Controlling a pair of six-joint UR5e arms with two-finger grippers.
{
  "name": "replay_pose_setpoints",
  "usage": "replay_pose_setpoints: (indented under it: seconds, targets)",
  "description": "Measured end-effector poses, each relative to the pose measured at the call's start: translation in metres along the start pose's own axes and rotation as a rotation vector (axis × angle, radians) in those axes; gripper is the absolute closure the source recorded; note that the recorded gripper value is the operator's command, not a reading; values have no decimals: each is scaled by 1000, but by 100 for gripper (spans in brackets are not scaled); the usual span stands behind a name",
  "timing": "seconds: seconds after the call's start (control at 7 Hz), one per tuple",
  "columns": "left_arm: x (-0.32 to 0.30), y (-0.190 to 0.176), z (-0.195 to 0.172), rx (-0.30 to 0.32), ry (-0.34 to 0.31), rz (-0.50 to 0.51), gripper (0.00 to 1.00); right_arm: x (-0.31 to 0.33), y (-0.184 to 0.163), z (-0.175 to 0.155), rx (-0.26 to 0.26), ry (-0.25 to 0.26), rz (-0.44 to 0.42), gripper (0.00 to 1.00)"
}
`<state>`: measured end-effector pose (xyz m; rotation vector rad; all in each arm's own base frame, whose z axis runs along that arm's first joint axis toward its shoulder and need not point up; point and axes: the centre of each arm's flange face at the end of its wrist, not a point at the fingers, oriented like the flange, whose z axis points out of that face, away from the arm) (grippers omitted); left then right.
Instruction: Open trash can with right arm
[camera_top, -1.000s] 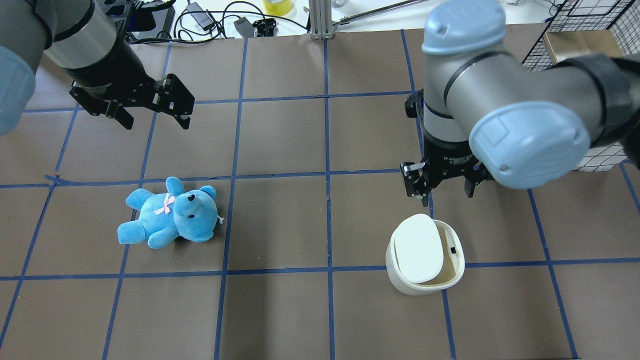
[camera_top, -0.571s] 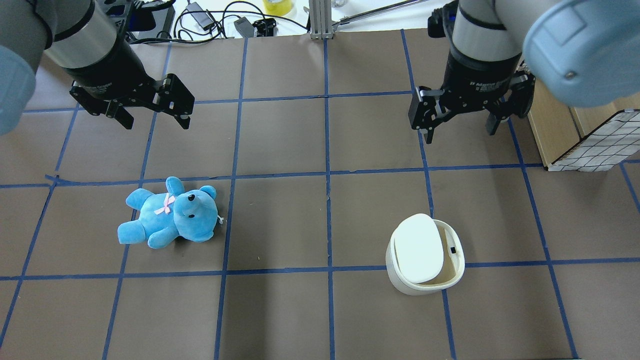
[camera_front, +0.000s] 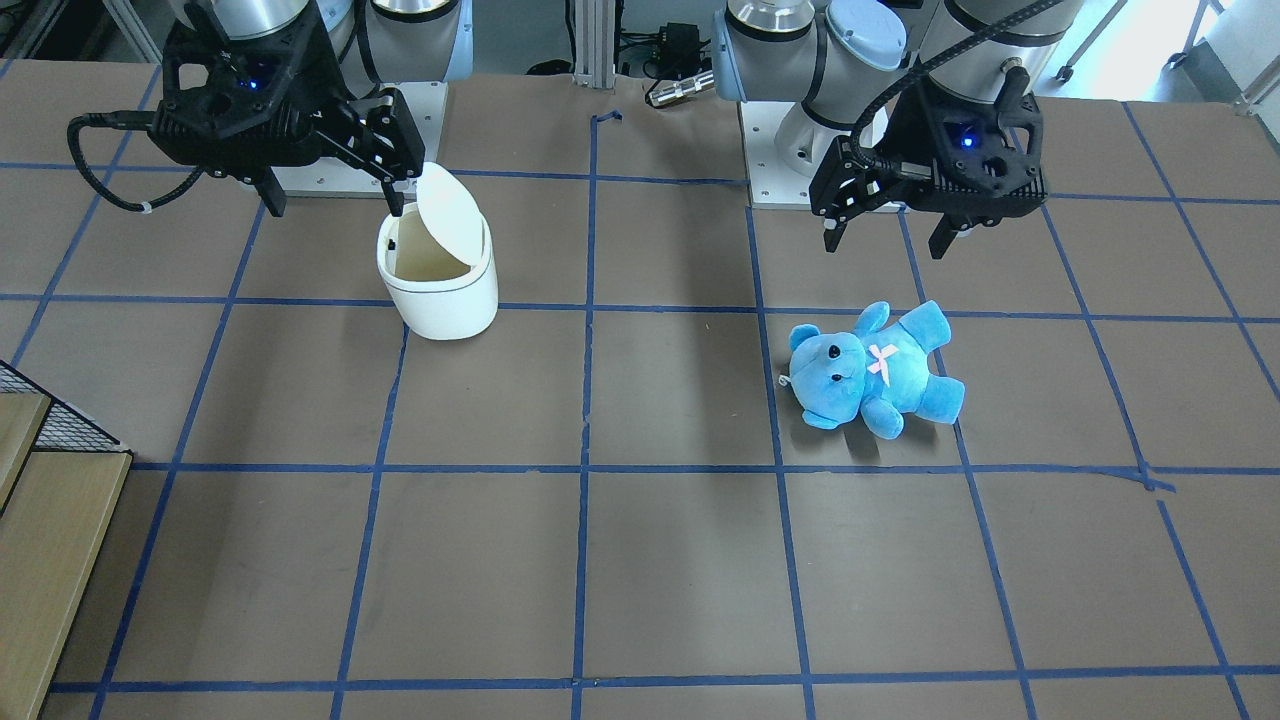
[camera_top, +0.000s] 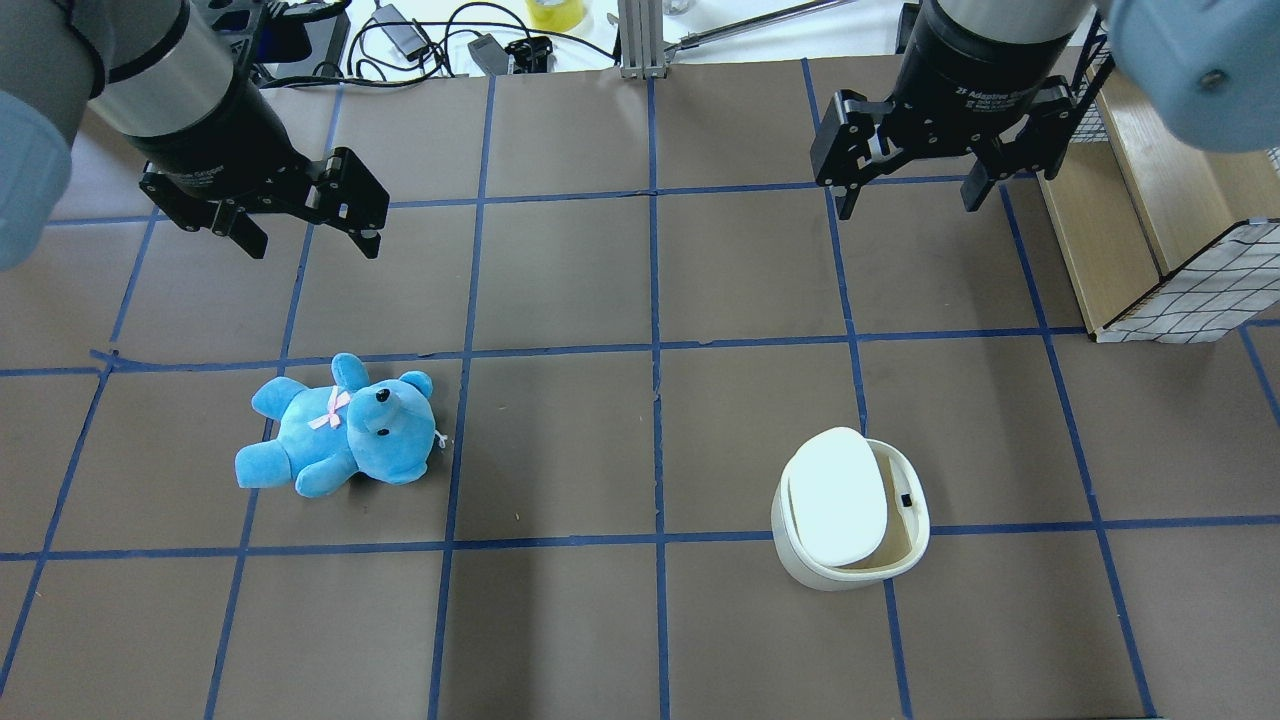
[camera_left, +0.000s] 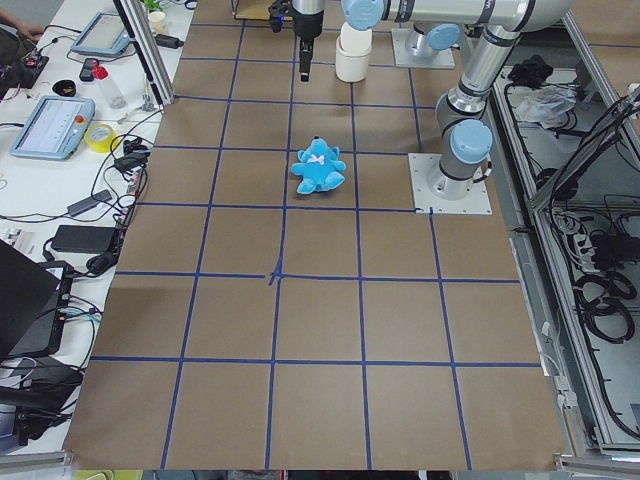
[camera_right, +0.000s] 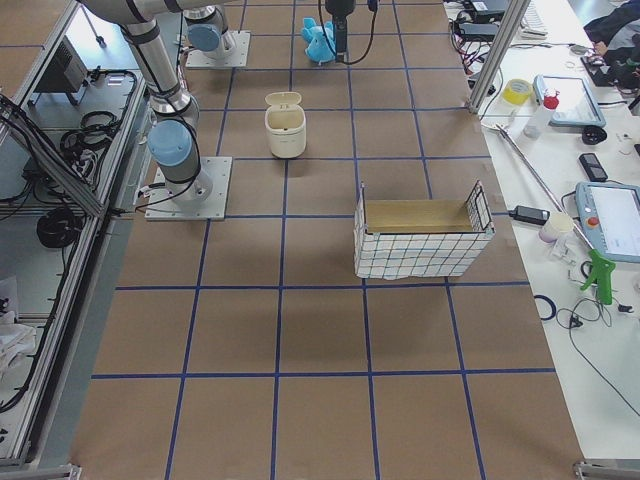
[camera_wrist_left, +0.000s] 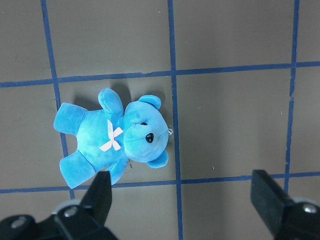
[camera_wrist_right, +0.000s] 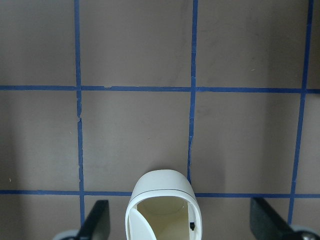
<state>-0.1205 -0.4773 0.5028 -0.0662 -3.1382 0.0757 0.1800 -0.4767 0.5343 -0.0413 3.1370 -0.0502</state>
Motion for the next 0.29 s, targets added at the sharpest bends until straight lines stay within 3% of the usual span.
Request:
replay_pose_setpoints:
  seconds: [0.29]
  targets:
    - [0, 0, 0, 0, 0, 0, 0, 0, -4, -3, 38, -5, -1, 0]
